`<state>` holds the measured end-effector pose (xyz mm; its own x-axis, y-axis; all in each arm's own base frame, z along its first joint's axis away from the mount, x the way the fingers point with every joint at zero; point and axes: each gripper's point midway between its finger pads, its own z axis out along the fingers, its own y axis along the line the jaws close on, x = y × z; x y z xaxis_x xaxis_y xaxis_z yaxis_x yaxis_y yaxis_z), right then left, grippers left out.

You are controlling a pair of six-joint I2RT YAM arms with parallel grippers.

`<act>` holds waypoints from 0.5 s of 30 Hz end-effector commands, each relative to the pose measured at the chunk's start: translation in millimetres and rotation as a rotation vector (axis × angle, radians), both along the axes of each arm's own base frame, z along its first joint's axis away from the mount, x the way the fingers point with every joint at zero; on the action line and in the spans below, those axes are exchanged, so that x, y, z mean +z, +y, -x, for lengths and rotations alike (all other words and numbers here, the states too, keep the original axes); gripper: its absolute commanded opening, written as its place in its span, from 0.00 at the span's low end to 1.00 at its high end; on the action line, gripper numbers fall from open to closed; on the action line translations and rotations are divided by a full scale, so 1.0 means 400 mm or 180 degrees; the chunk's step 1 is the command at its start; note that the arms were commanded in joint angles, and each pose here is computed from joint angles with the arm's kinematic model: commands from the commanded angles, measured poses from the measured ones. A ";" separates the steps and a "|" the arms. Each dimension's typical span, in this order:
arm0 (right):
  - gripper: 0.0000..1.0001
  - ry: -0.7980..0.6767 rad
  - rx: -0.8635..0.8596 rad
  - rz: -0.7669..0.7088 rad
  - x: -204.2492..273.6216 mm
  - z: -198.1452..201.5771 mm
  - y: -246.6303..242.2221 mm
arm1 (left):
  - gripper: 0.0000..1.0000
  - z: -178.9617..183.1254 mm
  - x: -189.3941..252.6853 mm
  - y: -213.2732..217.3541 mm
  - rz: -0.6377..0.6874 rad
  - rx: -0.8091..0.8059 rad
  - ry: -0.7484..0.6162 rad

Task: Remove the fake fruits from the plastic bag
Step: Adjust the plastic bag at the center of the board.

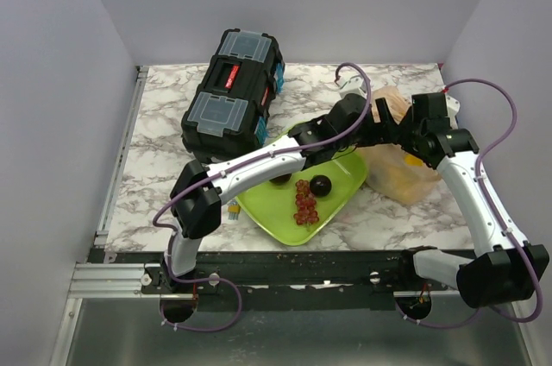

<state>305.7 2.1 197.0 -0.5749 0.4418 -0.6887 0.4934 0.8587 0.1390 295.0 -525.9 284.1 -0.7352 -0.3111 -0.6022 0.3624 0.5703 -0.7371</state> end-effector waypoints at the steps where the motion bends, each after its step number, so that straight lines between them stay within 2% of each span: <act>1: 0.67 0.0012 -0.0049 0.0095 0.008 0.018 -0.016 | 0.73 -0.048 -0.099 0.075 -0.0370 0.0485 0.0215; 4: 0.67 0.0041 -0.0021 0.0063 0.001 0.019 -0.011 | 0.61 -0.060 -0.101 0.098 -0.0310 0.0593 0.0230; 6: 0.67 0.0046 0.0005 0.0031 0.000 0.018 -0.005 | 0.61 -0.071 -0.110 0.108 -0.0291 0.0609 0.0256; 8: 0.67 0.0032 0.0048 0.0002 0.001 0.015 0.002 | 0.66 -0.083 -0.121 0.106 -0.0295 0.0579 0.0342; 12: 0.68 0.0012 0.0217 -0.0062 -0.001 0.001 0.023 | 0.64 -0.082 -0.125 0.058 -0.0232 0.0323 0.0399; 15: 0.71 0.0024 0.0322 -0.0100 -0.014 -0.014 0.037 | 0.44 -0.059 -0.132 0.034 -0.0177 0.0105 0.0443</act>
